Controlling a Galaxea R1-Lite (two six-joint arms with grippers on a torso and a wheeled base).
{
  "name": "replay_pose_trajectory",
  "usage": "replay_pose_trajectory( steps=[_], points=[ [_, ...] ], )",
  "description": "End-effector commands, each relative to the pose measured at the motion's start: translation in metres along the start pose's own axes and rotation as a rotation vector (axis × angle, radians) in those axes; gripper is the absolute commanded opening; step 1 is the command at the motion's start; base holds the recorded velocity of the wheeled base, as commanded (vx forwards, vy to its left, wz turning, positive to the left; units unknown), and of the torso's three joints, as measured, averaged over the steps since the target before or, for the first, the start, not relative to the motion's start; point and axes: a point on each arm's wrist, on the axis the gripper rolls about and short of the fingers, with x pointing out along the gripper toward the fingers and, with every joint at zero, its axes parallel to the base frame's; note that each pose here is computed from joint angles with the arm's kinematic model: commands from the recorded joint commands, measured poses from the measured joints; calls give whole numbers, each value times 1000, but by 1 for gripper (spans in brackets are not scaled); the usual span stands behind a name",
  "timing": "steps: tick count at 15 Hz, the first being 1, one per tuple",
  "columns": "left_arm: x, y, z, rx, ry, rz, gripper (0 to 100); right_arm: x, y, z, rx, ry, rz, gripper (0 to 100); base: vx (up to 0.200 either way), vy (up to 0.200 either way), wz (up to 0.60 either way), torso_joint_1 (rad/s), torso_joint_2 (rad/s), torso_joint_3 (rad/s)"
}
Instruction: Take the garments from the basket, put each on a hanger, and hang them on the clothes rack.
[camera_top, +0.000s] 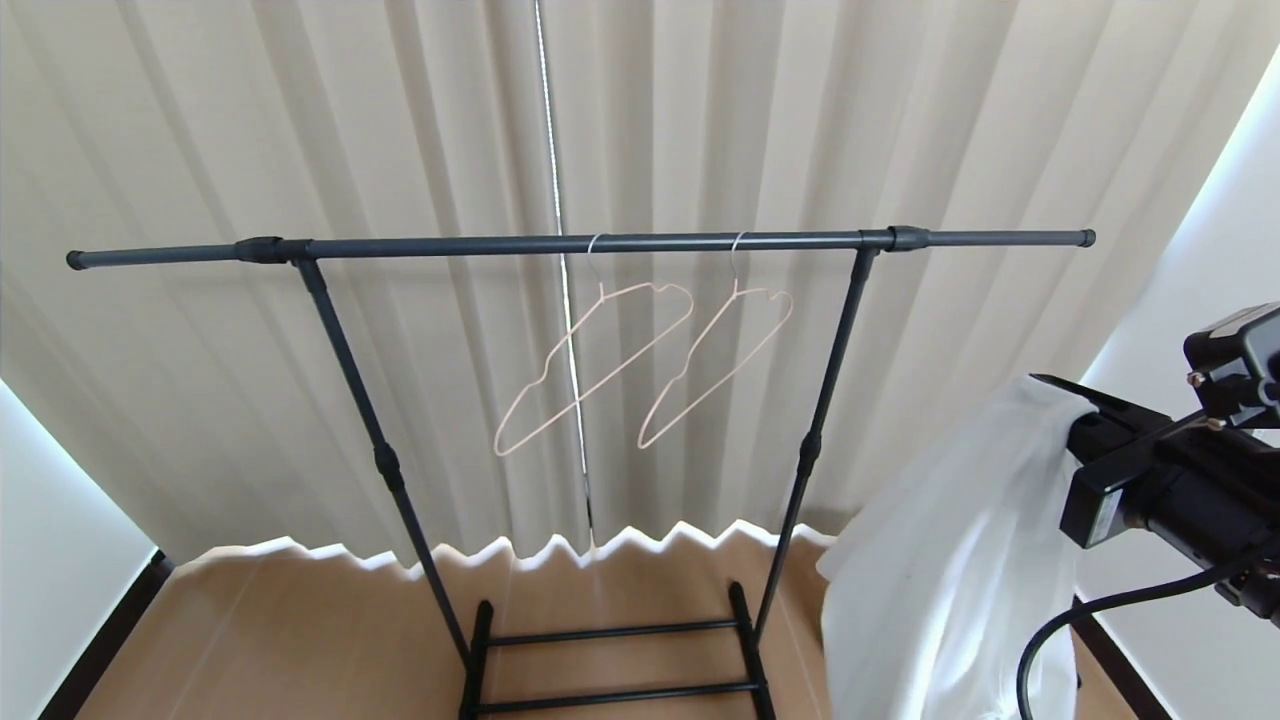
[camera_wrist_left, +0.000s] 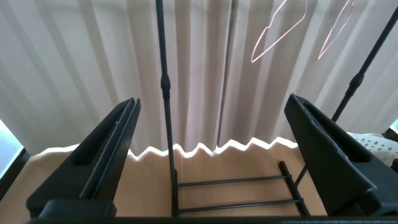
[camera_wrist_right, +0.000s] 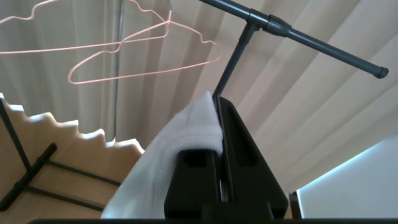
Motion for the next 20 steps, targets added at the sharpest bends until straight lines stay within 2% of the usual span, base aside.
replay_pose_trajectory(
  steps=[1, 15, 18, 19, 20],
  points=[
    [0, 0, 0, 0, 1, 0, 100, 0, 0, 0, -1, 1, 2, 0, 0, 0, 0, 0, 0, 0],
    [0, 0, 0, 12, 3, -4, 100, -1, 1, -2, -8, 3, 9, 0, 0, 0, 43, 1, 0, 0],
    [0, 0, -1, 80, 7, -9, 100, 0, 7, -5, -18, 25, 39, 0, 0, 0, 0, 0, 0, 0],
    [2, 0, -3, 75, 54, 5, 100, 7, 11, -12, -21, 60, 47, 0, 0, 0, 0, 0, 0, 0],
    [8, 0, -4, 62, 160, 16, 100, 13, 16, -17, 14, 100, 56, 0, 0, 0, 0, 0, 0, 0]
  ],
)
